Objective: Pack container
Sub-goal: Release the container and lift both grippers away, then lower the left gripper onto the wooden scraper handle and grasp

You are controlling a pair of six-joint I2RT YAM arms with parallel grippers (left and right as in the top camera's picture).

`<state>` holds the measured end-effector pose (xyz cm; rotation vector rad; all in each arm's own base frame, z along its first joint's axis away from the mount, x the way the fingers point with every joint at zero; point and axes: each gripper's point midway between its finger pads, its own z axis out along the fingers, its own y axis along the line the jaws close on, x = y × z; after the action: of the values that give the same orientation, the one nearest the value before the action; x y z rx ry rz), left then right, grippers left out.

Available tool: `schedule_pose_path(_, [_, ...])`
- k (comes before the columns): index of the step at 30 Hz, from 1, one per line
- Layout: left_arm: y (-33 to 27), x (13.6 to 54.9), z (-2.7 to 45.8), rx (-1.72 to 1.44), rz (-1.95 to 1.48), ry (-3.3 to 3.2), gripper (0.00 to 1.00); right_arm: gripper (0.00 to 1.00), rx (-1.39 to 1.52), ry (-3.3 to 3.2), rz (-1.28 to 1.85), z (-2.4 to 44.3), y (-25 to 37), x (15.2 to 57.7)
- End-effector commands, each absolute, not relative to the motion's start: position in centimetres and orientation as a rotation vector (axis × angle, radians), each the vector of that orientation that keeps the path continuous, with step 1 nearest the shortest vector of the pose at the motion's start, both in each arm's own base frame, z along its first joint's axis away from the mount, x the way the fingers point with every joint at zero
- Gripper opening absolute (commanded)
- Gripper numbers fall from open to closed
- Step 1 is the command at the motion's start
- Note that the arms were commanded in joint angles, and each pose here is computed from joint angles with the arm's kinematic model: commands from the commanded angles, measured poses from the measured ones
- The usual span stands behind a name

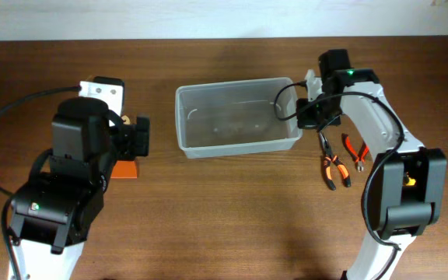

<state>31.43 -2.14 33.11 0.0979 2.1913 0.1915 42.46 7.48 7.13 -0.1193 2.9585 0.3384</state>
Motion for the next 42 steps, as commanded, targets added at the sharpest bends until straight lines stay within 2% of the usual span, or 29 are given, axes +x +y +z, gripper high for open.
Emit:
schedule_pose_path(1, [-0.8,31.3,33.5,0.063,0.245,2.19,0.99,0.04,-0.155,2.97,0.376,7.4,9.2,41.8])
schedule_pose_path(9, [0.6,31.1,33.1,0.018,0.273,2.21,0.99,0.04,-0.154,3.0,0.371,7.3,9.4,41.1])
schedule_pose_path(13, [1.2,31.2,32.5,0.001,0.289,2.233,0.99,0.04,-0.146,2.986,0.235,7.6,7.9,41.7])
schedule_pose_path(16, [1.6,31.4,32.1,-0.014,0.3,2.25,0.99,0.04,-0.139,2.946,0.098,9.4,6.0,42.4])
schedule_pose_path(20, [1.4,31.8,31.5,-0.011,0.27,2.271,0.99,0.04,-0.162,2.82,-0.02,14.8,4.1,43.8])
schedule_pose_path(26, [1.1,32.0,31.5,-0.004,0.253,2.267,0.99,0.04,-0.136,2.552,-0.025,26.0,3.7,44.8])
schedule_pose_path(33, [1.1,32.4,30.1,0.005,0.261,2.315,0.99,0.04,-0.118,2.305,-0.006,36.1,3.5,42.8])
schedule_pose_path(34, [1.0,32.8,29.4,0.009,0.265,2.336,0.99,0.09,-0.116,2.286,-0.004,36.8,3.5,42.4])
schedule_pose_path(35, [1.0,33.2,28.6,0.015,0.27,2.364,0.99,0.27,-0.115,2.265,-0.002,37.7,3.5,41.8])
schedule_pose_path(36, [0.9,33.7,27.1,0.028,0.28,2.411,0.99,0.6,-0.113,2.245,-0.001,38.6,3.4,41.2])
schedule_pose_path(37, [0.9,34.2,25.9,0.037,0.29,2.452,0.99,0.76,-0.112,2.228,0.001,39.3,3.3,40.5])
schedule_pose_path(40, [1.3,35.8,21.5,0.046,0.296,2.585,0.99,0.99,-0.11,2.205,0.003,40.8,3.1,38.5])
schedule_pose_path(42, [1.2,36.8,19.2,0.049,0.241,2.65,0.99,0.99,-0.109,2.208,0.004,41.1,3.0,37.4])
